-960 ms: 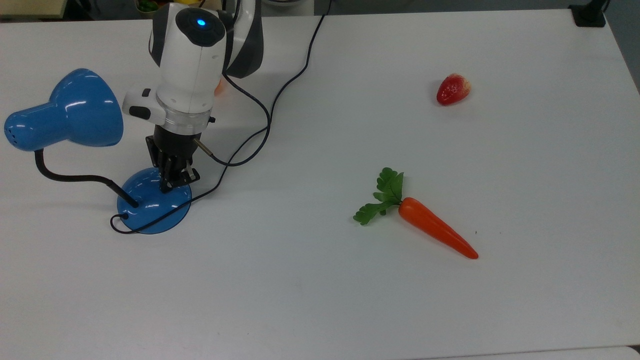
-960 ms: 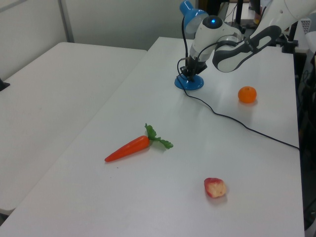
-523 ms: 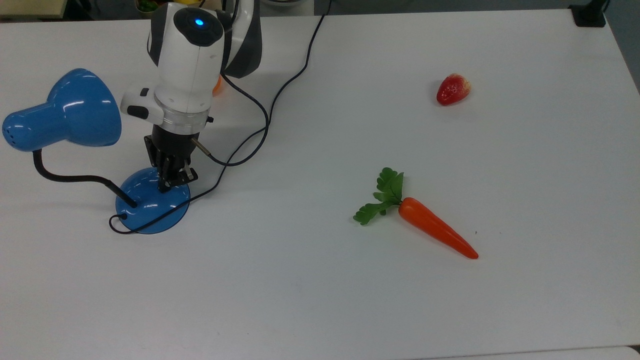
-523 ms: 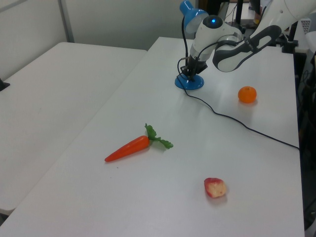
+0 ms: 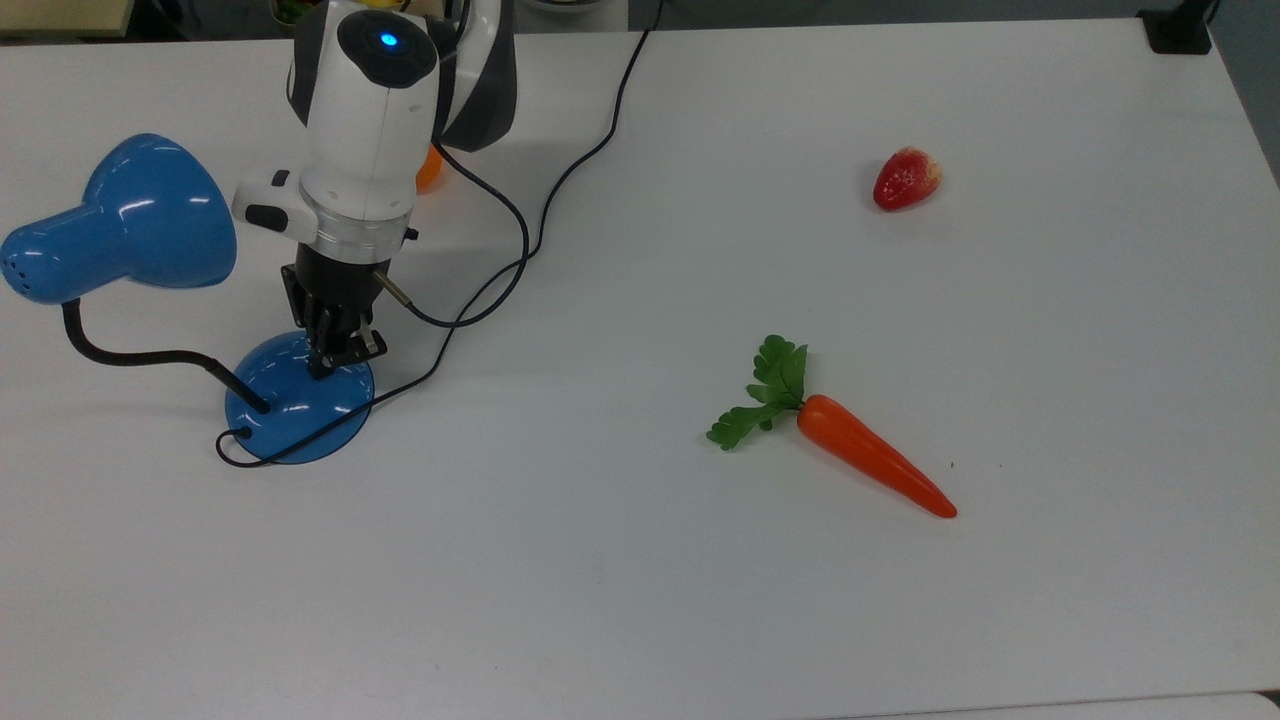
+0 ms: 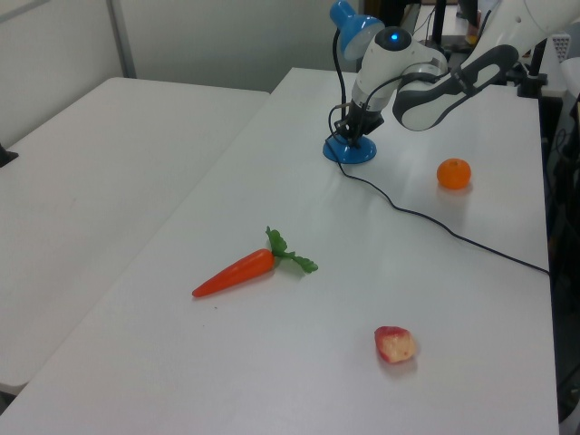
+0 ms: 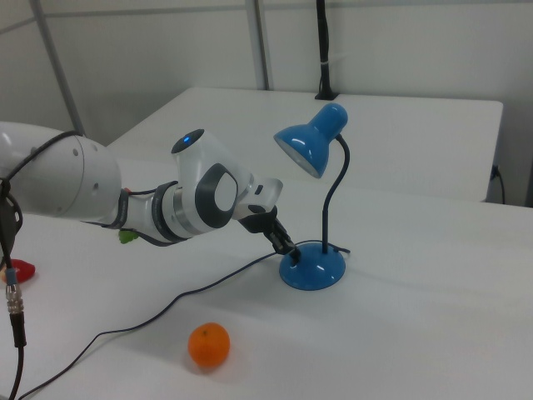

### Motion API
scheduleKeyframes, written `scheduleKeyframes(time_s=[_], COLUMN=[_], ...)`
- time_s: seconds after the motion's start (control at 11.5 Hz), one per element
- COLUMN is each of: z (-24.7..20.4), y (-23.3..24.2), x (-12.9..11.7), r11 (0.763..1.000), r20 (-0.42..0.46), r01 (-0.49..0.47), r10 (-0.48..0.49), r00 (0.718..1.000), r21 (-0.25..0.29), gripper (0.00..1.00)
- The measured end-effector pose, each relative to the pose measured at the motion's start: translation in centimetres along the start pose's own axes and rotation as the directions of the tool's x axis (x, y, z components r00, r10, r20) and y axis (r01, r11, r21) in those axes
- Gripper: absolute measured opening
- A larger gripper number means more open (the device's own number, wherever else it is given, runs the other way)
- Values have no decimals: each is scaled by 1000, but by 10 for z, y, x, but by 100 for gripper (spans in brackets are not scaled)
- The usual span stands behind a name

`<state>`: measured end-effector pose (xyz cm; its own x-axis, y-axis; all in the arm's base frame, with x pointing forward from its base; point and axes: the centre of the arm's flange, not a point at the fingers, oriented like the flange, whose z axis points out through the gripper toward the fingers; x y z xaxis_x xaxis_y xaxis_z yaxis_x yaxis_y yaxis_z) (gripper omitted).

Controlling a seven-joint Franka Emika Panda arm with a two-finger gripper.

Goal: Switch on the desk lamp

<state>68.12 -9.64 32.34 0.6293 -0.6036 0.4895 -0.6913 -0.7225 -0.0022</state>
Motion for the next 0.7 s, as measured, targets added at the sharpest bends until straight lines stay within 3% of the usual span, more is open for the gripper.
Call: scheduleKeyframes(time_s=[0.7], z=[-6], y=[10], x=[1], r11=[1000], r20=[2], r01=[-9], r10=[9], r00=[1000], r21=[-5], gripper=[3])
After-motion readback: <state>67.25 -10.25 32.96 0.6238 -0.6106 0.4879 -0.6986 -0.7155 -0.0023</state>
